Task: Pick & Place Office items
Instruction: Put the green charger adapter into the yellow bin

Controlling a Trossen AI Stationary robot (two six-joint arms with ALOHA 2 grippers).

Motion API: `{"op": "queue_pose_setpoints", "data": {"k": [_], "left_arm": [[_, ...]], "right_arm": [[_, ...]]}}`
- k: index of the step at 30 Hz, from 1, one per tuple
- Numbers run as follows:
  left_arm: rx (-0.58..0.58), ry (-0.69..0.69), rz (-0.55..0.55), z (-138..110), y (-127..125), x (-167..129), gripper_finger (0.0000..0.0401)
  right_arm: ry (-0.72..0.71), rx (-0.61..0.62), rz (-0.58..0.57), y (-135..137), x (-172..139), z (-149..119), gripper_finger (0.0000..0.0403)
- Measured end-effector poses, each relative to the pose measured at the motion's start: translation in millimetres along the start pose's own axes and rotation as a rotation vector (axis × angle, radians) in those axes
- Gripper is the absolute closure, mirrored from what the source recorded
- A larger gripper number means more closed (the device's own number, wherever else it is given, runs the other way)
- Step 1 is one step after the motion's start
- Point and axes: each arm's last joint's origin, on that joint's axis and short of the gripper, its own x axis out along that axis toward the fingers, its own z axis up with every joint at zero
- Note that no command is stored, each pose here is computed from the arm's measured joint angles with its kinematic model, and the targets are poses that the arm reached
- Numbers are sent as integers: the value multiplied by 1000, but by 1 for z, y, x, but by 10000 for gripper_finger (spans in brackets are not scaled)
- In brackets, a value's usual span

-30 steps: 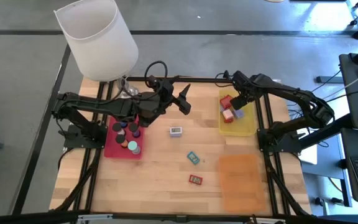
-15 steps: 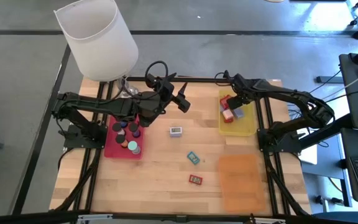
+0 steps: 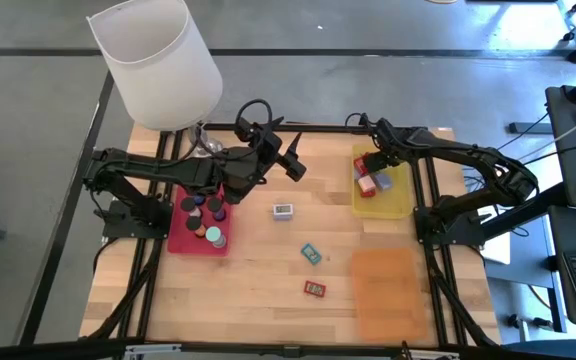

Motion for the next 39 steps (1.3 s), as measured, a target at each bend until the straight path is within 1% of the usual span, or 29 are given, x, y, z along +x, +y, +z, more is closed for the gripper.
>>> {"op": "queue_pose_setpoints", "data": {"k": [12, 16, 20, 26, 34, 39], "left_arm": [[4, 0, 1, 0, 0, 0, 155], [48, 2, 11, 0, 1, 1, 155], [63, 7, 49, 0, 2, 1, 155], [65, 11, 82, 0, 3, 1, 155], [83, 12, 84, 0, 3, 1, 155], [89, 13, 84, 0, 3, 1, 155]], "right_arm": [[-47, 22, -5, 1, 0, 4, 246], [-54, 24, -5, 1, 0, 5, 246], [-68, 20, 1, 2, 0, 6, 245], [-49, 9, -8, 4, 6, 6, 234], [-30, -19, -25, 7, 16, 8, 235], [-30, -26, -24, 8, 16, 8, 223]]}}
